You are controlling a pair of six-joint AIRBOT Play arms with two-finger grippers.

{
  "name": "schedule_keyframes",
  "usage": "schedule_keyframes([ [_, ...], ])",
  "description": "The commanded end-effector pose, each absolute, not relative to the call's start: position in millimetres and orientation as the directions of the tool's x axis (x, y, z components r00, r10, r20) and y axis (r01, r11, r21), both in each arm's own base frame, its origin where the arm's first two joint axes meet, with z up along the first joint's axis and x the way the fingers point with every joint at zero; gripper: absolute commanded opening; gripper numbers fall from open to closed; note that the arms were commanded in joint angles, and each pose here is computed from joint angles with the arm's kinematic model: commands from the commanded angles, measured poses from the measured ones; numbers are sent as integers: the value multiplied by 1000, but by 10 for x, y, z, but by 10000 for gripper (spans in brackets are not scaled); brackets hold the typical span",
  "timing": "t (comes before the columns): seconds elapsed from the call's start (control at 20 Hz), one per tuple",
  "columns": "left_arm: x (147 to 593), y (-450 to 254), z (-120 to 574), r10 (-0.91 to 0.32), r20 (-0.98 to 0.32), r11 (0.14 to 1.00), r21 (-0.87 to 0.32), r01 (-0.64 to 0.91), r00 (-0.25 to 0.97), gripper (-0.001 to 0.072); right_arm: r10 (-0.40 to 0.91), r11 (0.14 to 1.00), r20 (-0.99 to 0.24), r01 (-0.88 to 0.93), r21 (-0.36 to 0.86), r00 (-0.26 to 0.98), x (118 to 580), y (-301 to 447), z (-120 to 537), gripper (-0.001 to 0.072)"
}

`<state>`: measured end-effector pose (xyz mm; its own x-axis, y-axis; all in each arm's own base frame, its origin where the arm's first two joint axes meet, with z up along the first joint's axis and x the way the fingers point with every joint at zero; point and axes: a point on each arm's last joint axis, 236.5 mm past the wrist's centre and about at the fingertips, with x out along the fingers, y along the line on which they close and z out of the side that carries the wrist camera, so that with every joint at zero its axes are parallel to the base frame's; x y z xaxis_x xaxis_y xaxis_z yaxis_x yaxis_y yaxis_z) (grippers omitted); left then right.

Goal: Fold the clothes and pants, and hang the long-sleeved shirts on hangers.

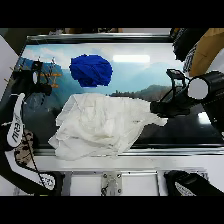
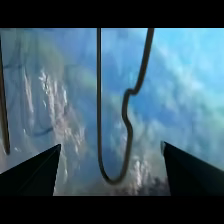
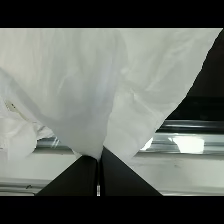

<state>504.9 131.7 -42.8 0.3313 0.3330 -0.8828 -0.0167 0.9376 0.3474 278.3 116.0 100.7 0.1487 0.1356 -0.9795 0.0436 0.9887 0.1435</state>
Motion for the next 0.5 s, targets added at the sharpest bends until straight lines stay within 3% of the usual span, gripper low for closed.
schedule_keyframes([
  [0.0, 5190, 1510, -716, 404, -866, 909, 417, -20, 296, 689, 135, 989, -980, 44, 143, 148, 2782, 1159, 1007, 10],
  [0.45, 5260, 1616, -1127, 402, -883, 913, 408, -28, 241, 690, 135, 989, -980, 44, 143, 148, 2783, 1159, 1006, 10],
])
